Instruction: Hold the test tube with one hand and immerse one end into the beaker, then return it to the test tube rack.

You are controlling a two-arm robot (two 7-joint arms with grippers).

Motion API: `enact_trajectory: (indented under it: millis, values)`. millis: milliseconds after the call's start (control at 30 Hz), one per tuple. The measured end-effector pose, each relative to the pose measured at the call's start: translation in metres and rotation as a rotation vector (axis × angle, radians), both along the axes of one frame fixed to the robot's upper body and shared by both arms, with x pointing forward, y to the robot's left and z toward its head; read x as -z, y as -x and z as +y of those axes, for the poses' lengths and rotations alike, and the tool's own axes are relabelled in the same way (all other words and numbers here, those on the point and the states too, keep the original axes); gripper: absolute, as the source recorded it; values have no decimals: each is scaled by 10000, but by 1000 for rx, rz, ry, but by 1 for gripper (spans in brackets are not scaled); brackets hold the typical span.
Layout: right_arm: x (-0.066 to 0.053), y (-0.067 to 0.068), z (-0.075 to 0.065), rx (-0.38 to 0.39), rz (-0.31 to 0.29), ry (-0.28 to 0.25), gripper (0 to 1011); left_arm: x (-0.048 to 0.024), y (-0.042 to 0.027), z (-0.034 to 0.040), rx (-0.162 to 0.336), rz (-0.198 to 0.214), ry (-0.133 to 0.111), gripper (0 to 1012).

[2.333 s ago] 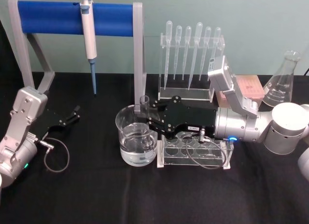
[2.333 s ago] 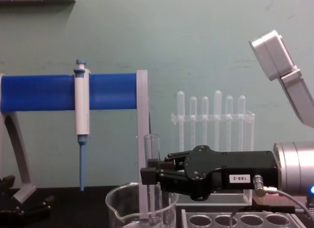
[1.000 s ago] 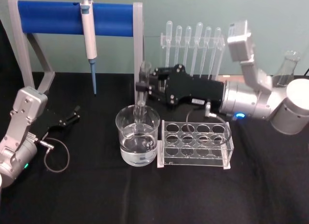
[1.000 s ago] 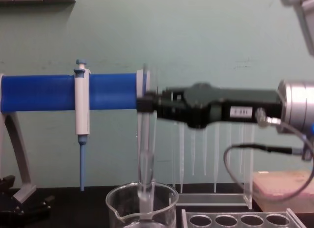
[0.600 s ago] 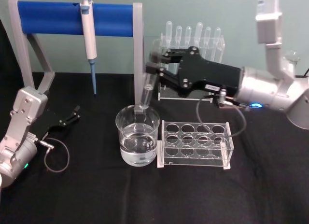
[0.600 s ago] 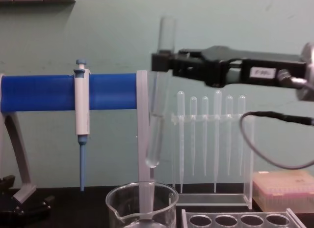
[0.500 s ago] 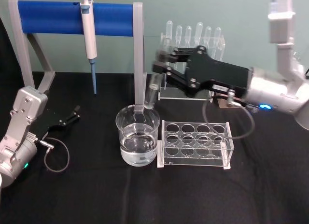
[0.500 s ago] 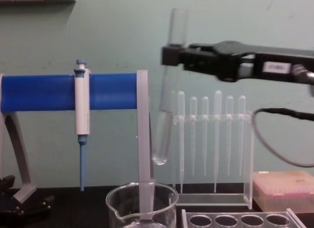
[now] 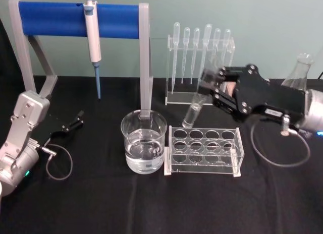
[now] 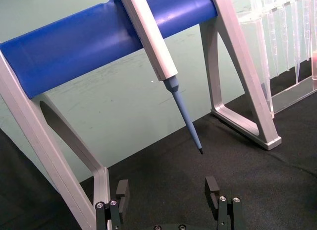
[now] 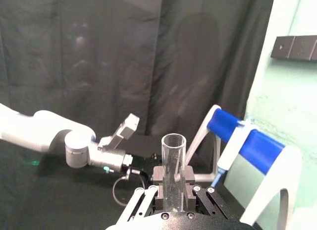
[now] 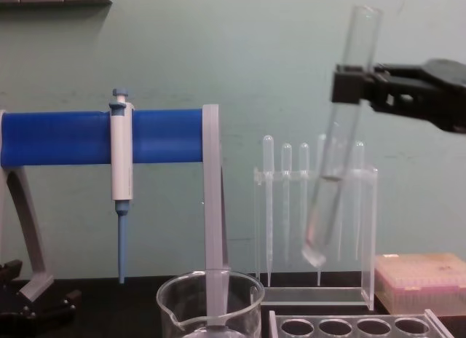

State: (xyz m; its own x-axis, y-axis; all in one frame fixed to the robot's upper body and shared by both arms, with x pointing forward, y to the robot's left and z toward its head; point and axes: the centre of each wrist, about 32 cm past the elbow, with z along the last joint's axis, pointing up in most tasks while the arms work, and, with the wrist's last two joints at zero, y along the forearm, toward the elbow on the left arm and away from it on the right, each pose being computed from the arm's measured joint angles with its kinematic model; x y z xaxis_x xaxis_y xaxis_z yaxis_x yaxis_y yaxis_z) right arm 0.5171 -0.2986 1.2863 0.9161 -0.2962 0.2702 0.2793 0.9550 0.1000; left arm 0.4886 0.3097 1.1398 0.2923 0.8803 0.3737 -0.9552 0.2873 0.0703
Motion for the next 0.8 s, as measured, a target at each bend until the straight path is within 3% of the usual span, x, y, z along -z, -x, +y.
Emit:
enact_trajectory:
  millis: [400,800]
  values:
    - [187,120,-156,38,7,21,241,0,0,0,0,0,0,1000]
    - [456,43,-186,75,42,25,241,0,0,0,0,0,0,1000]
